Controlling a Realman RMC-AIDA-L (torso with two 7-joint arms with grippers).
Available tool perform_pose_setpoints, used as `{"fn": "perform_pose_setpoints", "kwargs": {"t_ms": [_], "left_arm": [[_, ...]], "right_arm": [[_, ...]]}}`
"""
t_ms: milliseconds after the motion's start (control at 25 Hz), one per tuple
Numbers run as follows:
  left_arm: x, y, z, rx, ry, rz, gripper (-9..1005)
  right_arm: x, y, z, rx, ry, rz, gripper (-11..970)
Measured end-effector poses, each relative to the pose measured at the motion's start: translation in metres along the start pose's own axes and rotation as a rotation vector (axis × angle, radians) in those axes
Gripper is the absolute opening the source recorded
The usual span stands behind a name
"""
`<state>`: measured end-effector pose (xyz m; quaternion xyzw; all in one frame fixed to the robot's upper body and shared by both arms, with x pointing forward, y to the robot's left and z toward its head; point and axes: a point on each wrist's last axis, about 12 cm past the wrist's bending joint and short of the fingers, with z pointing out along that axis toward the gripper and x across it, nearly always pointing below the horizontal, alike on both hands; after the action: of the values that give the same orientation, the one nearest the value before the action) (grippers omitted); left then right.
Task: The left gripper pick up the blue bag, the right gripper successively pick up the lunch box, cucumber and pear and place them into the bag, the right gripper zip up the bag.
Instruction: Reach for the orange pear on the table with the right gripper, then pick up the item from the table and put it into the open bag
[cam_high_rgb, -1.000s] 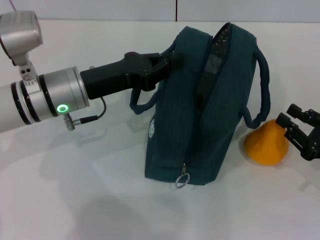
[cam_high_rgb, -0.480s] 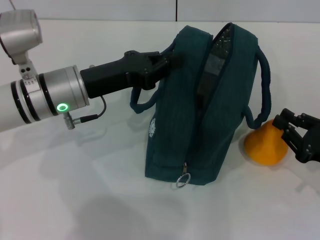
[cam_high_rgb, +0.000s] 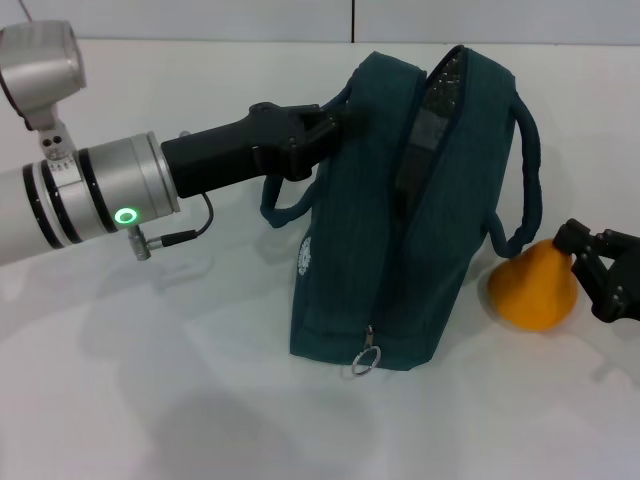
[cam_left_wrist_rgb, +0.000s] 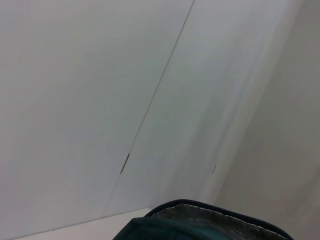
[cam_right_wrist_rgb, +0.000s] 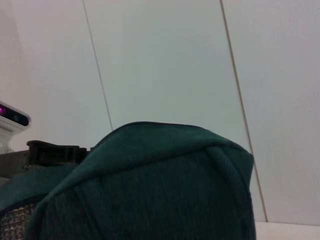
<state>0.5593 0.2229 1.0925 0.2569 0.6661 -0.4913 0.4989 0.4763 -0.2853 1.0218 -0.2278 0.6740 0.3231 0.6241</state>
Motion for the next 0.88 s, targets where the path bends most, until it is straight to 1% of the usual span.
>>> {"fn": "perform_pose_setpoints", "kwargs": {"t_ms": [240, 440, 560, 680, 760, 880], "left_arm": [[0.000, 0.000, 0.000, 0.001, 0.000, -0.001, 42], [-0.001, -0.004, -0.002, 0.027, -0.009, 0.011, 42], [-0.002, -0.007, -0.003, 0.053, -0.021, 0.006, 42], [-0.005, -0.009, -0.004, 0.074, -0.035, 0.003, 42], [-0.006, -0.009, -0.005, 0.074, -0.040, 0.006, 42], [-0.007, -0.008, -0.004, 0.074, -0.041, 0.009, 42]], "right_arm": [[-0.003, 0.002, -0.002, -0.014, -0.023, -0.003, 56], [-0.018, 0.008, -0.013, -0.089, -0.142, -0.018, 31], [-0.033, 0.010, -0.018, -0.153, -0.220, -0.021, 35], [-0.055, 0.004, -0.019, -0.228, -0.290, 0.015, 40], [-0.070, 0.000, -0.015, -0.278, -0.319, 0.032, 43], [-0.094, -0.005, 0.002, -0.366, -0.351, 0.051, 47]]}}
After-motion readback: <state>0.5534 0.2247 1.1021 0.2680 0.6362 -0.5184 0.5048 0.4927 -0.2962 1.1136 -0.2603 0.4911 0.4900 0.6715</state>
